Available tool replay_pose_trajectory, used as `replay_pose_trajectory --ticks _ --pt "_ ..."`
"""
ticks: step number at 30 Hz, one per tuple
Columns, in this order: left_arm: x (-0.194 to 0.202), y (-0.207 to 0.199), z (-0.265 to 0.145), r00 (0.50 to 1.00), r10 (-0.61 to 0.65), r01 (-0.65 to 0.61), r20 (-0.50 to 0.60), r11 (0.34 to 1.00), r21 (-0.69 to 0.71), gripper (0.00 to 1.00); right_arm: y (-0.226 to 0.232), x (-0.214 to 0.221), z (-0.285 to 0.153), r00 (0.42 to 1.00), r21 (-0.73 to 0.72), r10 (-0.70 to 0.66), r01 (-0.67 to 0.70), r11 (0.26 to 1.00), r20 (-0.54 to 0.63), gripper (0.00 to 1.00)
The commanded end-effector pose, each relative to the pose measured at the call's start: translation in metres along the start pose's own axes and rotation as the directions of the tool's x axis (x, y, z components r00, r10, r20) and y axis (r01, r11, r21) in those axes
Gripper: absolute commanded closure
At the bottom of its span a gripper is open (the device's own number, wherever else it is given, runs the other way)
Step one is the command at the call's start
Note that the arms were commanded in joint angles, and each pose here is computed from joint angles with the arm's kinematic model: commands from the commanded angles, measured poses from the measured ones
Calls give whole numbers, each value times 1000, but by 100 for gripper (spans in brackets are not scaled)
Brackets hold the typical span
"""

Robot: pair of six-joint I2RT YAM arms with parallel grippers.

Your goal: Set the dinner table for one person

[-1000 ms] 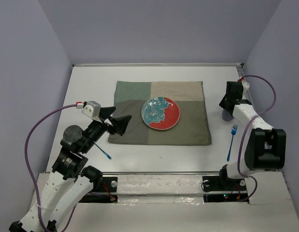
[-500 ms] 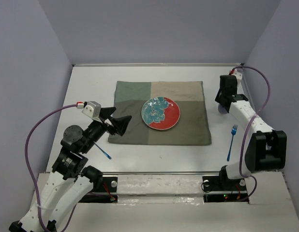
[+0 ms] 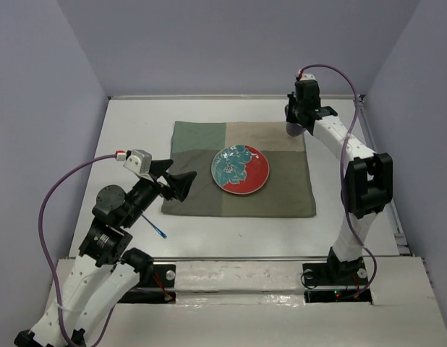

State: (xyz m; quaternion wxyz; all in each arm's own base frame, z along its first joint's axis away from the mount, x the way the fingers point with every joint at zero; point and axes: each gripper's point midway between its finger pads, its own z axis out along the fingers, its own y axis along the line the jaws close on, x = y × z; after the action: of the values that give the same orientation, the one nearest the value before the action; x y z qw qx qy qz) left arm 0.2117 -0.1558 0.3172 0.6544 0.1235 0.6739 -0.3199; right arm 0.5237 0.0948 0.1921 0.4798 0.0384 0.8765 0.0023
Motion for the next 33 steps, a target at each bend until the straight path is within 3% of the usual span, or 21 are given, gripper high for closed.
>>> replay_pose_trajectory --ticks 1,22,23,25,26,28,33 --pt "-18 -2 1 998 27 -27 49 1000 6 1 26 -44 -1 996 -63 -52 57 996 77 100" --pt "-19 1 2 998 29 -28 47 1000 -4 1 17 5 60 993 34 -106 108 994 -53 99" --pt "-19 0 1 998 29 -29 50 1000 -3 1 18 7 60 994 27 -97 98 995 -58 85" --pt "-22 0 0 998 30 -30 59 1000 -2 1 23 9 60 994 6 -91 91 996 -69 68" --pt "-23 -1 -1 998 32 -32 62 999 -2 1 24 5 58 995 -1 -78 78 997 -62 52" --pt "-23 -2 -2 997 33 -33 66 999 2 1 25 -5 47 997 -4 -55 55 998 -45 35" --pt "-28 -4 -5 996 34 -35 86 999 9 1 36 -37 -3 1000 -101 1 0 995 8 26"
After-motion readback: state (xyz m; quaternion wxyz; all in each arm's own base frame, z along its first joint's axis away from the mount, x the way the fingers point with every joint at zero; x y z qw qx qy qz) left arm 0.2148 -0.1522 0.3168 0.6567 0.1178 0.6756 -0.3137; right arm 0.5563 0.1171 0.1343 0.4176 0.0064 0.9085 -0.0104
